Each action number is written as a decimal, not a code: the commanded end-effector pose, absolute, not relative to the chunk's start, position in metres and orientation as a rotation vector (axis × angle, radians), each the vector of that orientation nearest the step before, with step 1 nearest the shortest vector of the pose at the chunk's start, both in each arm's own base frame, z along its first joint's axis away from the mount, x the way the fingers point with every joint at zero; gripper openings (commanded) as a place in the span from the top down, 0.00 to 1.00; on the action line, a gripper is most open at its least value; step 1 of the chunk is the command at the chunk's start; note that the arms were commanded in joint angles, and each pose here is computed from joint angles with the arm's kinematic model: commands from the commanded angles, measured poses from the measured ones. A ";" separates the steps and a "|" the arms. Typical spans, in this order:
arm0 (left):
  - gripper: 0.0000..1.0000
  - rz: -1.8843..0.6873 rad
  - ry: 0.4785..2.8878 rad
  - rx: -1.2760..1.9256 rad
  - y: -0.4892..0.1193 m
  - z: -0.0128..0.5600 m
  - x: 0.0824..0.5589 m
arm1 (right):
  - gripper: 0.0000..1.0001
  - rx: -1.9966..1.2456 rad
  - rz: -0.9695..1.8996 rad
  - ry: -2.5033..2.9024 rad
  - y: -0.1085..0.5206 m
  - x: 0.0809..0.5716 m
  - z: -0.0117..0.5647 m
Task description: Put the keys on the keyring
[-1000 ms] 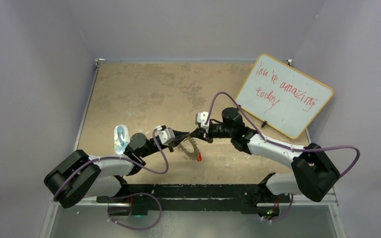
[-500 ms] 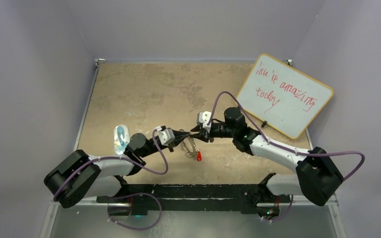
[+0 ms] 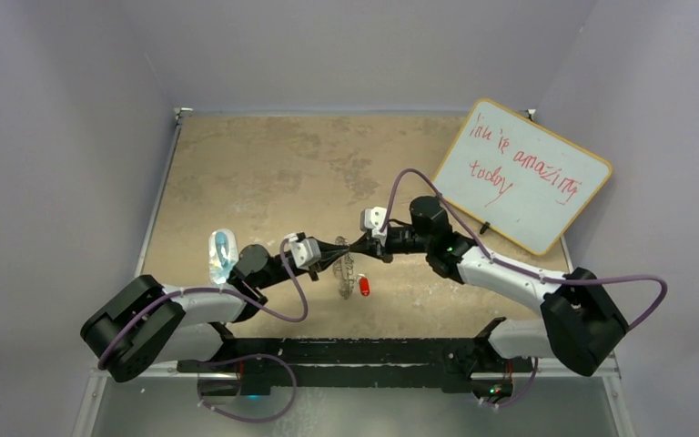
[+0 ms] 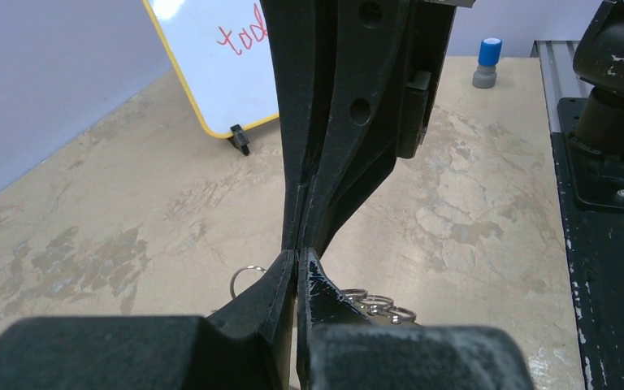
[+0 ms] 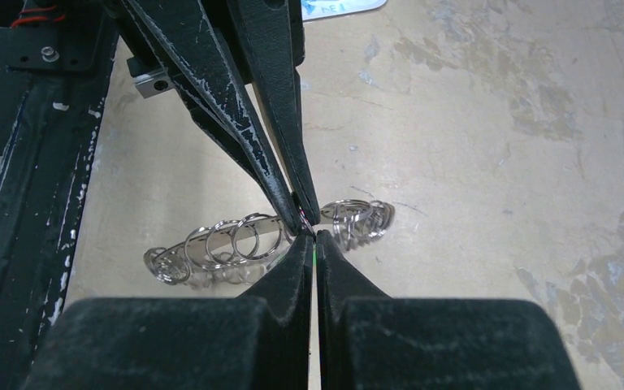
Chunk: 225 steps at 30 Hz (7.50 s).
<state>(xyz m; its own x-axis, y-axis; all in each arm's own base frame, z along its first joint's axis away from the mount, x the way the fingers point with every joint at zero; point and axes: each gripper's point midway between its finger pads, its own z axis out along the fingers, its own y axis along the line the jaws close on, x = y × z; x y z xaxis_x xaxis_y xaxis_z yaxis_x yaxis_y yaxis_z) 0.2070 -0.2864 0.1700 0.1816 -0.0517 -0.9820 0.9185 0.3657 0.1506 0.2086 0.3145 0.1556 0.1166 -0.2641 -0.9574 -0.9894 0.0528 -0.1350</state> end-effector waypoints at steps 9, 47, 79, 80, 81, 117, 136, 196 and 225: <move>0.91 -0.766 1.181 1.066 -0.288 0.167 0.212 | 1.00 -1.439 0.849 1.360 0.313 0.220 0.163; 0.80 -0.800 1.254 1.166 -0.304 0.125 0.218 | 1.00 -1.490 0.635 1.745 0.271 0.225 0.118; 0.88 -0.743 1.254 1.307 -0.314 0.120 0.220 | 1.00 -1.601 0.689 1.632 0.312 0.215 0.123; 0.91 -0.740 1.266 1.318 -0.314 0.118 0.220 | 1.00 -1.602 0.687 1.631 0.313 0.215 0.124; 0.94 -0.736 1.280 1.335 -0.313 0.115 0.220 | 1.00 -1.604 0.685 1.629 0.313 0.215 0.124; 1.00 -0.820 1.048 0.837 -0.275 0.196 0.200 | 0.68 -1.287 0.933 1.361 0.312 0.206 0.185; 1.00 -0.823 1.038 0.847 -0.273 0.192 0.196 | 0.96 -1.377 1.050 1.313 0.335 0.207 0.173; 1.00 -0.945 0.932 0.941 -0.278 0.198 0.165 | 0.54 -1.333 0.932 1.208 0.291 0.209 0.180; 1.00 -0.854 0.794 1.073 -0.271 0.205 0.146 | 0.66 -1.476 1.051 0.945 0.324 0.168 0.198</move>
<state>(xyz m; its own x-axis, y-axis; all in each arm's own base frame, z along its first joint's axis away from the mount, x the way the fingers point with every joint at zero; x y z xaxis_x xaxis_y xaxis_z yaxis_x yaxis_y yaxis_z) 0.1514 -0.2738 0.1821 0.3673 -0.1354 -0.9202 0.9151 0.2296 0.3315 0.1700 0.3115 0.1731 0.2319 -0.1014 -0.9674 -0.9698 -0.1010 -0.2219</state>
